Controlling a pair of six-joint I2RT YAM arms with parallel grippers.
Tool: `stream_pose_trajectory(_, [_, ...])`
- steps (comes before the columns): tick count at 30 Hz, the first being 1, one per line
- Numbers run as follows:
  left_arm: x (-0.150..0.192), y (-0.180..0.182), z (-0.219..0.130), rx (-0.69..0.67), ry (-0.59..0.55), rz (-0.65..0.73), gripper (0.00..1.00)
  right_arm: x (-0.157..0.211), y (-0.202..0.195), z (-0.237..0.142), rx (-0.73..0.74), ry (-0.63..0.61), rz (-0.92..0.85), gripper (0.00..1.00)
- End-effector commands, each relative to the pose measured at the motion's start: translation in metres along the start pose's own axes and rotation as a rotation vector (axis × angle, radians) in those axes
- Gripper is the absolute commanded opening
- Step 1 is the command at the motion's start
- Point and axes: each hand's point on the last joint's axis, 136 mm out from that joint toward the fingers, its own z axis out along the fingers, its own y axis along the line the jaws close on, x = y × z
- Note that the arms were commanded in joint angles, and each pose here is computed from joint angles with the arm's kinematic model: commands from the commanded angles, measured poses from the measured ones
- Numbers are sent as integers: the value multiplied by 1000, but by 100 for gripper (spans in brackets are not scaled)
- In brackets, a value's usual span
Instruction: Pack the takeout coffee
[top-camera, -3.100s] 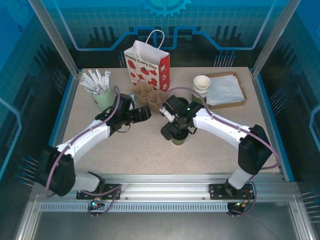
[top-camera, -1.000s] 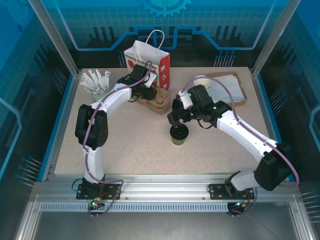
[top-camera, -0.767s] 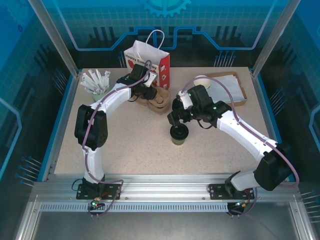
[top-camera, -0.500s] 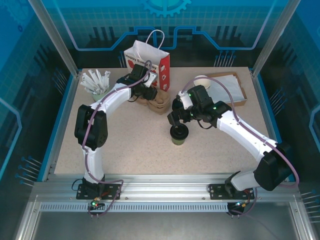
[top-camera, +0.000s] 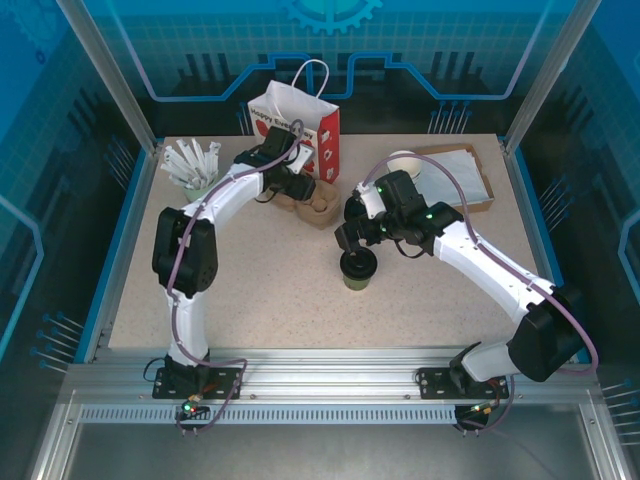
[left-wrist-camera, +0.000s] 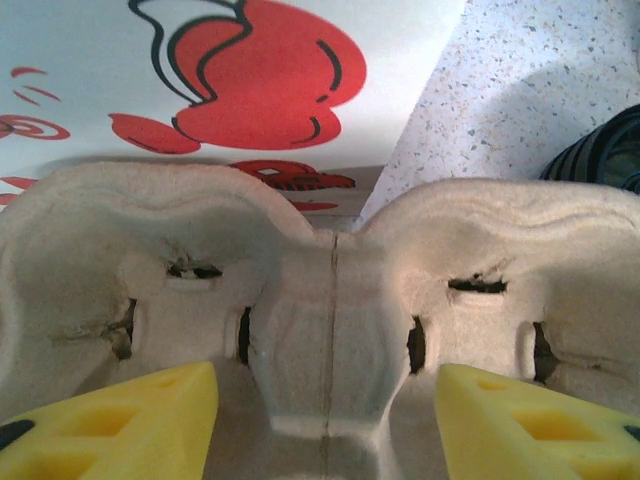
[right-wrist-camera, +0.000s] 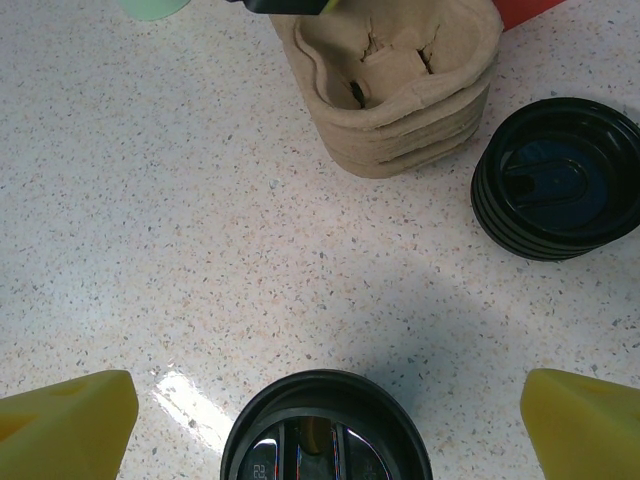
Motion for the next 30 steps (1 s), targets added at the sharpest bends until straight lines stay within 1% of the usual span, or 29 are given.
stream_pose_trajectory(1, [6, 4, 6, 11, 39, 7, 63, 1, -1, 0, -16, -5, 20, 99])
stream_pose_trajectory(6, [6, 6, 11, 12, 54, 11, 63, 1, 0, 1, -19, 0, 19, 99])
stream_pose_trajectory(11, [6, 4, 14, 27, 56, 4, 57, 2, 0, 2, -17, 3, 19, 99])
stream_pose_trajectory(15, [7, 3, 16, 35, 64, -1, 56, 2, 0, 1, -17, 0, 19, 99])
stream_pose_trajectory(19, [7, 2, 17, 40, 65, -4, 53, 2, -1, 1, -16, 1, 21, 99])
stream_pose_trajectory(28, [1, 1, 8, 41, 47, -2, 51, 4, 0, 3, -23, 10, 24, 99])
stream_pose_trajectory(30, [0, 1, 6, 42, 43, -3, 49, 5, 0, 3, -24, 10, 25, 99])
